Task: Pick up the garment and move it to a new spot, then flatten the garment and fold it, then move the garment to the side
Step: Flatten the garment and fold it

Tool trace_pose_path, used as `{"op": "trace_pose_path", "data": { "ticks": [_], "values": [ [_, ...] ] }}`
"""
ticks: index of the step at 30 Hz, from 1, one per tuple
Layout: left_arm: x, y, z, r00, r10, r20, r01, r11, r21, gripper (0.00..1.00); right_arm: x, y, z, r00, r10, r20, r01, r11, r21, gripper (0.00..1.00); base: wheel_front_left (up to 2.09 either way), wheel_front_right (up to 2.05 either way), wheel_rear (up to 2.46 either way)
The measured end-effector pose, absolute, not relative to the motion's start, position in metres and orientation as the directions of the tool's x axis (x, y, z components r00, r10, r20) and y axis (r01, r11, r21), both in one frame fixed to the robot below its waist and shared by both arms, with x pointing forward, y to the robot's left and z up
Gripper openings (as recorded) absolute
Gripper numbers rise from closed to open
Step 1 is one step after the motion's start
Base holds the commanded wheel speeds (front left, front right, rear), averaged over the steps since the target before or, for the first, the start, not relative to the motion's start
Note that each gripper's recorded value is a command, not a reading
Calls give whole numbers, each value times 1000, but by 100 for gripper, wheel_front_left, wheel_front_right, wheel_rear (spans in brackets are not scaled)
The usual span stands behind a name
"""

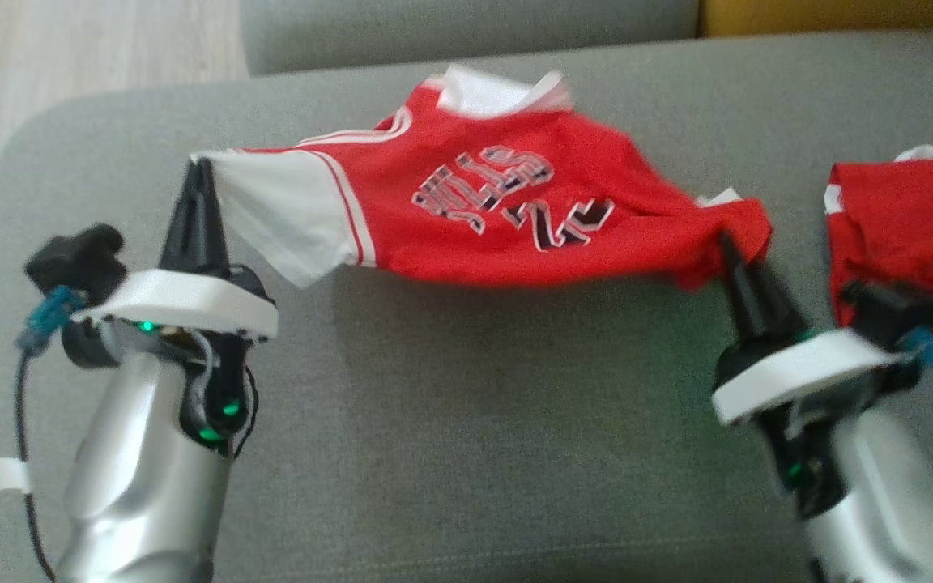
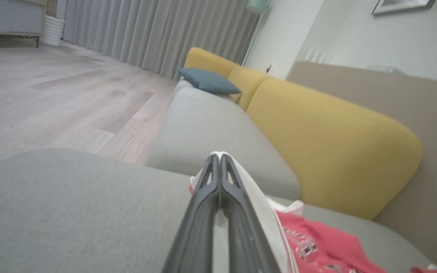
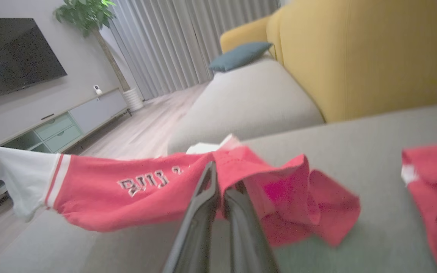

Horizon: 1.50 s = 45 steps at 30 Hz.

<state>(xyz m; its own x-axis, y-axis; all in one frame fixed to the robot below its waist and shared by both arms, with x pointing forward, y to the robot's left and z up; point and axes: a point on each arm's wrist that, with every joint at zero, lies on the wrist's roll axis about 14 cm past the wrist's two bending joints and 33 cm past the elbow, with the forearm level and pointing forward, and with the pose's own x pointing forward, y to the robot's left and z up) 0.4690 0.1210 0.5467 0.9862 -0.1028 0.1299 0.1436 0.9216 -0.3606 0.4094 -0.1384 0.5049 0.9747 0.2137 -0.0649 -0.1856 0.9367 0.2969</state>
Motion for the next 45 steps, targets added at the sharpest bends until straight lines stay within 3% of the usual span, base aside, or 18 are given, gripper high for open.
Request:
{"op": "trace_pose_path", "data": {
  "ticks": [11, 19, 24, 29, 32, 38, 45],
  "values": [
    [418, 132, 702, 866, -36, 498, 296, 840, -454, 0, 417, -142, 675, 910, 295, 290, -322, 945, 51, 0, 0, 0, 0],
    [359, 142, 777, 761, 7, 648, 370, 816, -444, 0, 393, -143, 722, 894, 265, 363, -300, 953, 45, 0, 0, 0, 0],
    [349, 141, 793, 753, -13, 658, 393, 811, -434, 0, 385, -142, 723, 909, 248, 335, -300, 948, 110, 0, 0, 0, 0],
    [372, 146, 792, 784, -23, 620, 364, 826, -430, 0, 396, -147, 716, 931, 237, 277, -282, 950, 136, 0, 0, 0, 0],
    [409, 149, 789, 824, -31, 566, 344, 821, -456, 0, 422, -148, 712, 945, 238, 227, -274, 950, 148, 0, 0, 0, 0],
    [513, 175, 778, 885, 8, 465, 232, 859, -457, 0, 512, -148, 724, 955, 226, 192, -260, 950, 175, 0, 0, 0, 0],
    [602, 187, 787, 862, 64, 503, 203, 865, -458, 0, 606, -130, 744, 936, 227, 271, -261, 960, 98, 0, 0, 0, 0]
  ]
}}
